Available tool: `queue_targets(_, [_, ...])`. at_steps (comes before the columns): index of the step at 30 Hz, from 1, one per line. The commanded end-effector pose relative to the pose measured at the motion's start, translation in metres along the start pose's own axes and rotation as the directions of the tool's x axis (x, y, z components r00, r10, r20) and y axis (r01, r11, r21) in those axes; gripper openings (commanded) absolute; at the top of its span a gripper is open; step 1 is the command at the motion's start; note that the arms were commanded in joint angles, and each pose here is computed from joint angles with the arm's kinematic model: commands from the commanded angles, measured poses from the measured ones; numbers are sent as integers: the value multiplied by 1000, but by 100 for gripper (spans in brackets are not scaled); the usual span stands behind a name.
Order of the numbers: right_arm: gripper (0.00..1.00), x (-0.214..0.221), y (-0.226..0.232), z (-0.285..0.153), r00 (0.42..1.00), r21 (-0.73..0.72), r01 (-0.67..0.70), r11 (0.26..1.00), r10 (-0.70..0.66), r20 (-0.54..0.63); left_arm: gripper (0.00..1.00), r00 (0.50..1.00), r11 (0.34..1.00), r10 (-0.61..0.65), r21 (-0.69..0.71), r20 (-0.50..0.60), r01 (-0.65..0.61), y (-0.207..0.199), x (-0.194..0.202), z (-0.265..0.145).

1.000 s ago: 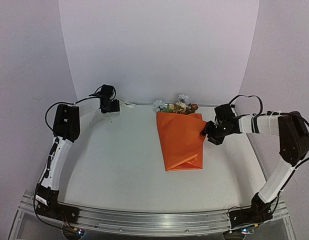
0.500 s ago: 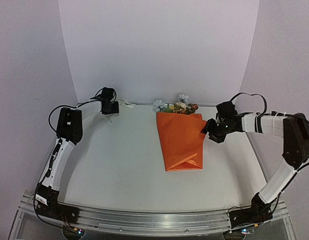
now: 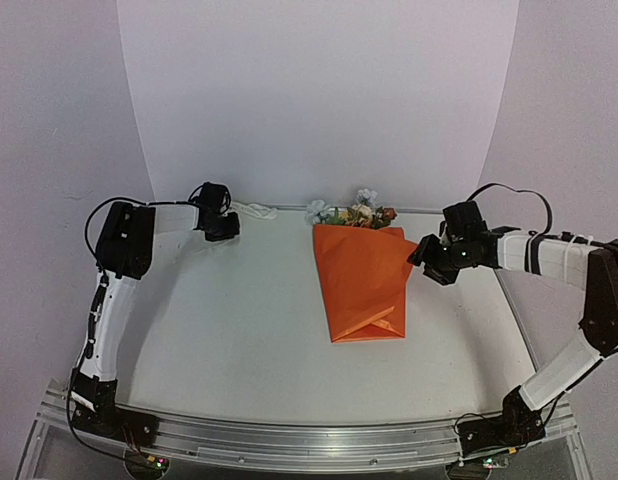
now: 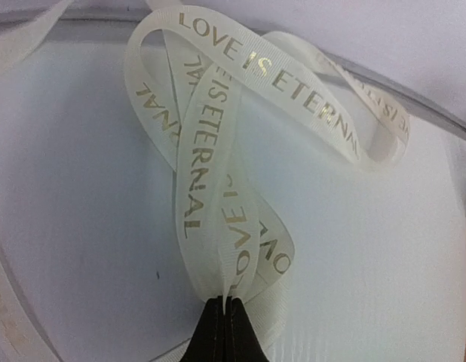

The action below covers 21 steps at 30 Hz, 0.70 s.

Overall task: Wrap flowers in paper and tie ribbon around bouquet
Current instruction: Move the ribbon to the corner of the board.

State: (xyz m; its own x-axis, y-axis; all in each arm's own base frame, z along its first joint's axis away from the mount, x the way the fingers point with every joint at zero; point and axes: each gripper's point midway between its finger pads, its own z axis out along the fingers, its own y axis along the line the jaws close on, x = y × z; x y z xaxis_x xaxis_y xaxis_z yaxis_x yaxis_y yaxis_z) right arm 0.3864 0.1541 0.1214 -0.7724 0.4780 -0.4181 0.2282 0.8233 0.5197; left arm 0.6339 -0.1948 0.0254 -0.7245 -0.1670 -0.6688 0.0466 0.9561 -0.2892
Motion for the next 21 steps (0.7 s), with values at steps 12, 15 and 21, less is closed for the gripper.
queue_targets(12, [56, 34, 32, -22, 991, -56, 132, 990, -131, 9, 0, 954, 953, -59, 268, -294, 142, -114, 180, -183])
queue_targets(15, [56, 48, 55, -25, 981, -85, 193, 978, -193, 6, 0, 945, 933, -16, 334, -326, 131, -138, 209, -225])
queue_targets(21, [57, 75, 108, -18, 957, -157, 280, 947, -288, -30, 0, 958, 871, 52, 482, -281, 94, -164, 209, -285])
